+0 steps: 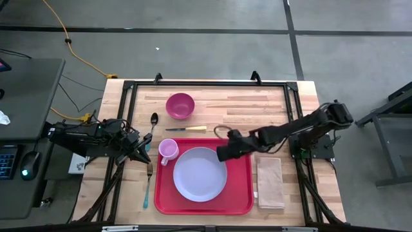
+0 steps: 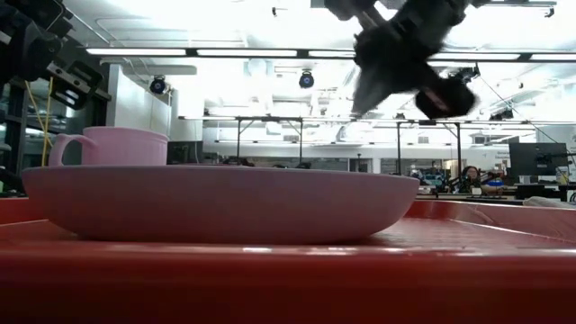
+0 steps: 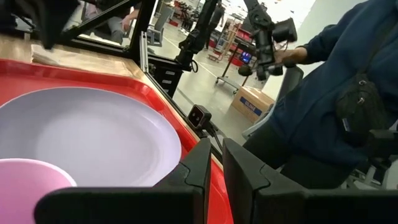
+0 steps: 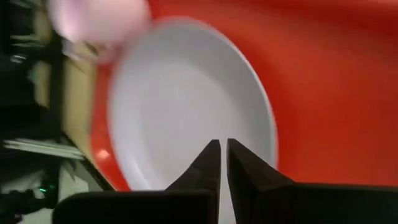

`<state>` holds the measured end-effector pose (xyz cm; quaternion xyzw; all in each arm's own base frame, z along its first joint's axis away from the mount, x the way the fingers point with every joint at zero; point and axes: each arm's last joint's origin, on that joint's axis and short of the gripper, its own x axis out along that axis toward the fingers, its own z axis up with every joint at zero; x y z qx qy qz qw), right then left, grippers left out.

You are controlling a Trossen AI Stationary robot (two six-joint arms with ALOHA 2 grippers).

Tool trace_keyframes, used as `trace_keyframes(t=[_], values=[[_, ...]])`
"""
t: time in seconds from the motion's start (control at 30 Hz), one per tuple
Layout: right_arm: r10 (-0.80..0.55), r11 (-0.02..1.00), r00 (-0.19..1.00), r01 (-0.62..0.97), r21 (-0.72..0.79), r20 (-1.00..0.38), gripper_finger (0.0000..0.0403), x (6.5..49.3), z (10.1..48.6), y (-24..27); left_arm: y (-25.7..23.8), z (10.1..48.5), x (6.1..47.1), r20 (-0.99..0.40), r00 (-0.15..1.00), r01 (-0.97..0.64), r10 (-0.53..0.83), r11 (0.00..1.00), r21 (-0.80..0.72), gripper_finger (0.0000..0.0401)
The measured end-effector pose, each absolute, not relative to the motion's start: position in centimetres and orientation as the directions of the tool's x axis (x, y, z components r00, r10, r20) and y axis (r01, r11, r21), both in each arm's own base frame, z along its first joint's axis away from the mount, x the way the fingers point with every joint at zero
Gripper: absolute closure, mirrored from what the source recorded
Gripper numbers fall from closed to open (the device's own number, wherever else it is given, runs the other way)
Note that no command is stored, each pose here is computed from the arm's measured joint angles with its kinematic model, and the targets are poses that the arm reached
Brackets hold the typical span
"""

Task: Set up tray
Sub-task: Put the red bowl on top of the white plate on the red tray

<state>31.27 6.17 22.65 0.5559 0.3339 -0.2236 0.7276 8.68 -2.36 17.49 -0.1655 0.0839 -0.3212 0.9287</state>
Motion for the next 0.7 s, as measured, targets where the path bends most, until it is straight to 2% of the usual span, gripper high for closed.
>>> trace_keyframes(t=[0.13, 0.27, 0.53, 0.7], values=[[-0.035, 0.362, 0.801, 0.568, 0.739, -0.598, 0.0402, 32.1, 24.7, 4.0, -2.4, 17.5, 8.7, -0.049, 0.780, 0.569, -0.624, 0.739, -0.361, 0.0327], [-0.078, 0.434, 0.876, 0.460, 0.775, -0.477, 0.0402, 33.1, 25.9, 1.6, -2.4, 17.5, 8.7, -0.048, 0.780, 0.569, -0.624, 0.739, -0.360, 0.0327], [-0.108, 0.550, 0.929, 0.352, 0.757, -0.354, 0.0403, 33.6, 27.1, -2.7, -2.4, 17.5, 8.7, -0.042, 0.780, 0.572, -0.624, 0.739, -0.356, 0.0327], [-0.188, 0.666, 0.957, 0.289, 0.688, -0.220, 0.0403, 33.7, 28.4, -5.6, -2.4, 17.6, 8.7, -0.038, 0.781, 0.573, -0.624, 0.739, -0.354, 0.0327]])
